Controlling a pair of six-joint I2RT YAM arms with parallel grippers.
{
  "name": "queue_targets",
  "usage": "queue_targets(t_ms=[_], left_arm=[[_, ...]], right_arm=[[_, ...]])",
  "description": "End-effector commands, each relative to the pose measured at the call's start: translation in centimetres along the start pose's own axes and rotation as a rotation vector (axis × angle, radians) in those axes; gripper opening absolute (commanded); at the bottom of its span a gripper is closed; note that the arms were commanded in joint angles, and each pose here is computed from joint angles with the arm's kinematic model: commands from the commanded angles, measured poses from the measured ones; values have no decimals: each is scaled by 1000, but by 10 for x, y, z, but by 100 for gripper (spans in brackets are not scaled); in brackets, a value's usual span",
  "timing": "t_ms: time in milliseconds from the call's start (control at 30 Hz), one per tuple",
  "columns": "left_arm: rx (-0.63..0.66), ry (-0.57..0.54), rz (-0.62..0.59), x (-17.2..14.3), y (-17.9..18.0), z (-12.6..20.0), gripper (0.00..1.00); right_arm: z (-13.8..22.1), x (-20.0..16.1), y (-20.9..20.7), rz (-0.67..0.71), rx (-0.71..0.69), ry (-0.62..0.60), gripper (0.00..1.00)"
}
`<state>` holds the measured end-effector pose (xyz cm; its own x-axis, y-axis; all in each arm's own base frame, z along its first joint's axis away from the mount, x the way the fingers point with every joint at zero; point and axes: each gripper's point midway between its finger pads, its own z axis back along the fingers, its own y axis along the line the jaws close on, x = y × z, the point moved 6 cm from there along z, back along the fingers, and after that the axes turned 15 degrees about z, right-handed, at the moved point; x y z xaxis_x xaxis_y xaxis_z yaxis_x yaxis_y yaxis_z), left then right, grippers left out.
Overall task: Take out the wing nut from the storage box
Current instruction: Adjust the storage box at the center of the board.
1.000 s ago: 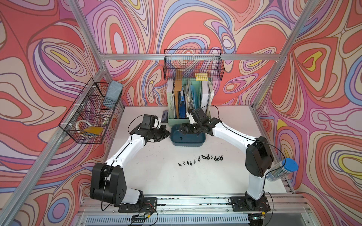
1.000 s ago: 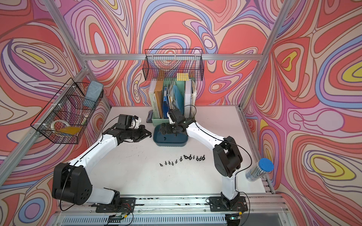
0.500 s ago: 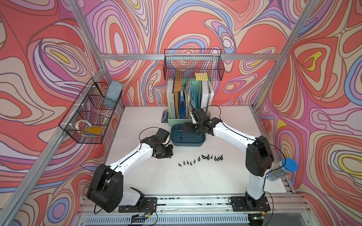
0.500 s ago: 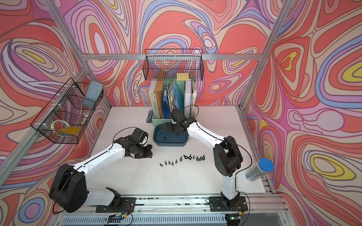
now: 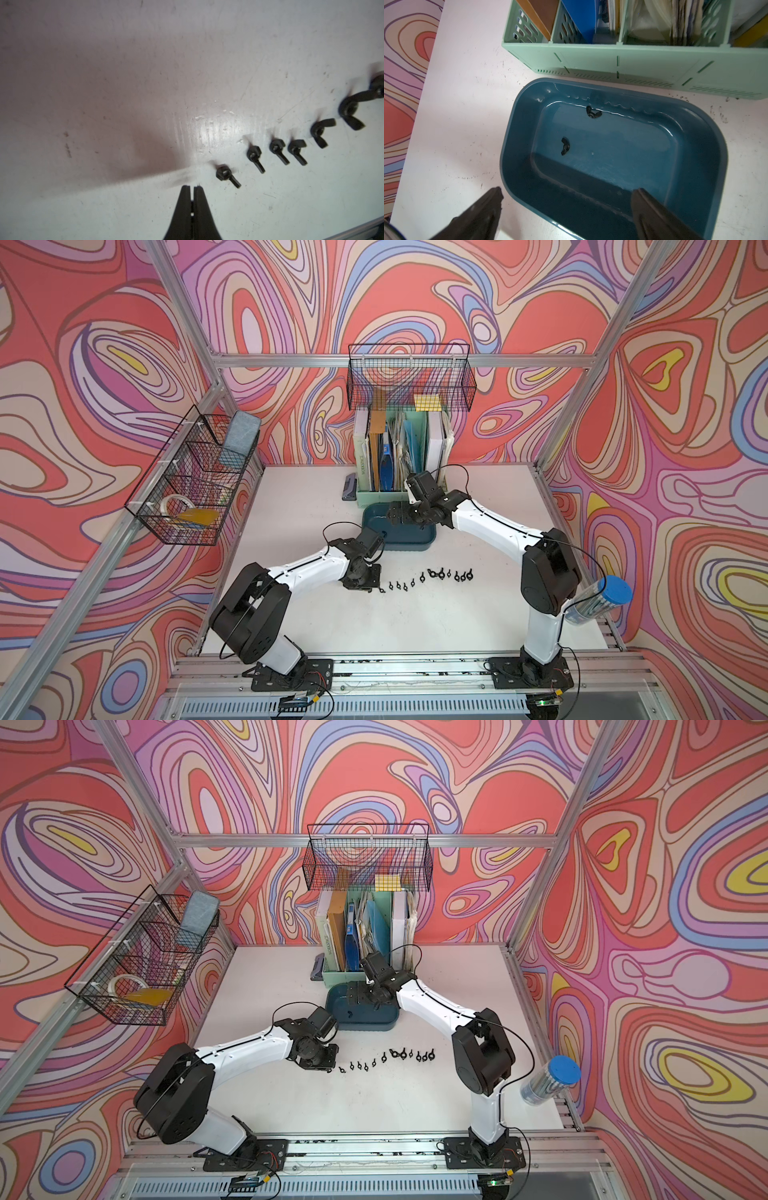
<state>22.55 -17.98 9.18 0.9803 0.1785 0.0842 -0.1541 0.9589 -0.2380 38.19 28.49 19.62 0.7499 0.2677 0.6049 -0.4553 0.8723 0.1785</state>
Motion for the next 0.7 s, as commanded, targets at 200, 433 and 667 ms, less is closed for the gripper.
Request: queue_targets(t_ms=[200,433,667], left_arm=[[40,8,-16,-1,-1,-14,6],[55,20,-18,-2,0,-16,23],[80,-28,-42,8,-3,2,39]], right_arm=[[2,-1,-2,-6,-19,14,98],[-2,-3,-8,-8,-63,38,98],[1,-5,-29,-43,-162,95,91]])
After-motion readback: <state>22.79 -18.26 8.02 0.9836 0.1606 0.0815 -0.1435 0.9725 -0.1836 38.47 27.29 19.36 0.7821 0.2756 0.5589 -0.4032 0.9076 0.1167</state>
